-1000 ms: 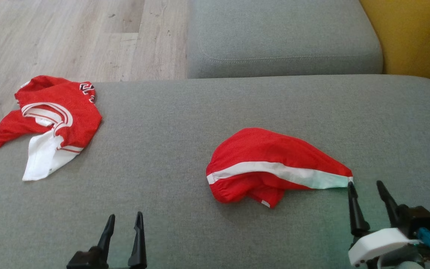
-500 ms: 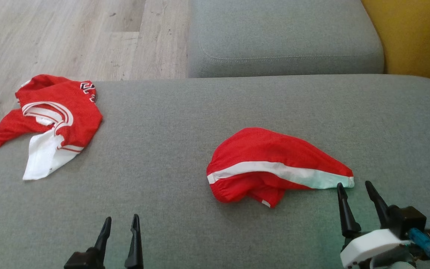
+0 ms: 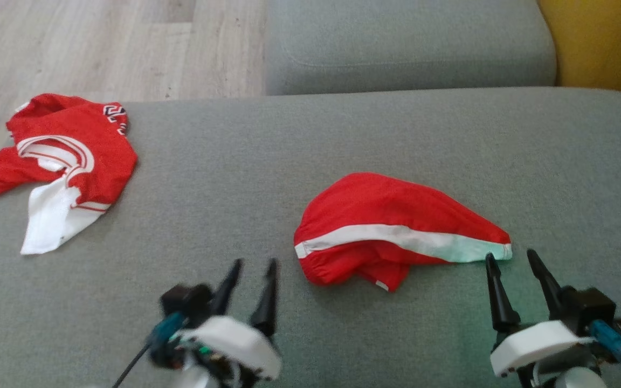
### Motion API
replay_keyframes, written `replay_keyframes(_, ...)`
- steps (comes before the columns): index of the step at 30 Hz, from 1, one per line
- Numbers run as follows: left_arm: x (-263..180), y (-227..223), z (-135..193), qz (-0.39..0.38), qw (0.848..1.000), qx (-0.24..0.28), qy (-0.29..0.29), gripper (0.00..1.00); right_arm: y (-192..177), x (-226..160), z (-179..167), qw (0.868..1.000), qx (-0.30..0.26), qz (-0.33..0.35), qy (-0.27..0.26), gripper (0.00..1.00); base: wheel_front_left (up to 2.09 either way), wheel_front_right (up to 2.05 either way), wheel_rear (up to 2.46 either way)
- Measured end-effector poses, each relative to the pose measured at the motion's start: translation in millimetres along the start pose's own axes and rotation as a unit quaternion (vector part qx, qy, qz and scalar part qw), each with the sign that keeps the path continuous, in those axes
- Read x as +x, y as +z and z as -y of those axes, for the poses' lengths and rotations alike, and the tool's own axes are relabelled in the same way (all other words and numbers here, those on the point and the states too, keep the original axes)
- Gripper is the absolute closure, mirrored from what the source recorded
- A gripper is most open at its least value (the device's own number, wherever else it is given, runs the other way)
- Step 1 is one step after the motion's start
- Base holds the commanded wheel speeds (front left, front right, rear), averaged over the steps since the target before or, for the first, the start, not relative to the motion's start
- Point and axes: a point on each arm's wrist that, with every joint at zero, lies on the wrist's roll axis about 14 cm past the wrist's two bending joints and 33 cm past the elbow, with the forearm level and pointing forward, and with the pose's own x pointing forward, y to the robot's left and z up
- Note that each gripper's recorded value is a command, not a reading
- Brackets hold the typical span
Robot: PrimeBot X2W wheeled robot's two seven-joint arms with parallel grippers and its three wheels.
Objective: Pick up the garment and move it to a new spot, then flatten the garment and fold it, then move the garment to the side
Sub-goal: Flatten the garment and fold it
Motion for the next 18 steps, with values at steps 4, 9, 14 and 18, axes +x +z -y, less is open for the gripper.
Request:
replay_keyframes(4, 20, -17, 26, -0.073, 0.995, -0.045, -0.040, 0.00, 2, 5, -2, 1.000, -0.004, -0.001, 0.003, 0.00, 0.00, 0.00, 0.00)
replay_keyframes(9, 36, -33, 28, -0.135, 0.987, -0.081, -0.046, 0.00, 3, 9, 5, 1.000, -0.006, -0.002, -0.006, 0.00, 0.00, 0.00, 0.00)
replay_keyframes(14, 54, -49, 30, -0.182, 0.975, -0.117, -0.045, 0.00, 0, 13, 16, 1.000, -0.007, -0.008, -0.022, 0.00, 0.00, 0.00, 0.00)
replay_keyframes(18, 63, -62, 30, -0.206, 0.969, -0.132, -0.044, 0.00, -9, 11, 27, 0.999, -0.007, -0.022, -0.037, 0.00, 0.00, 0.00, 0.00)
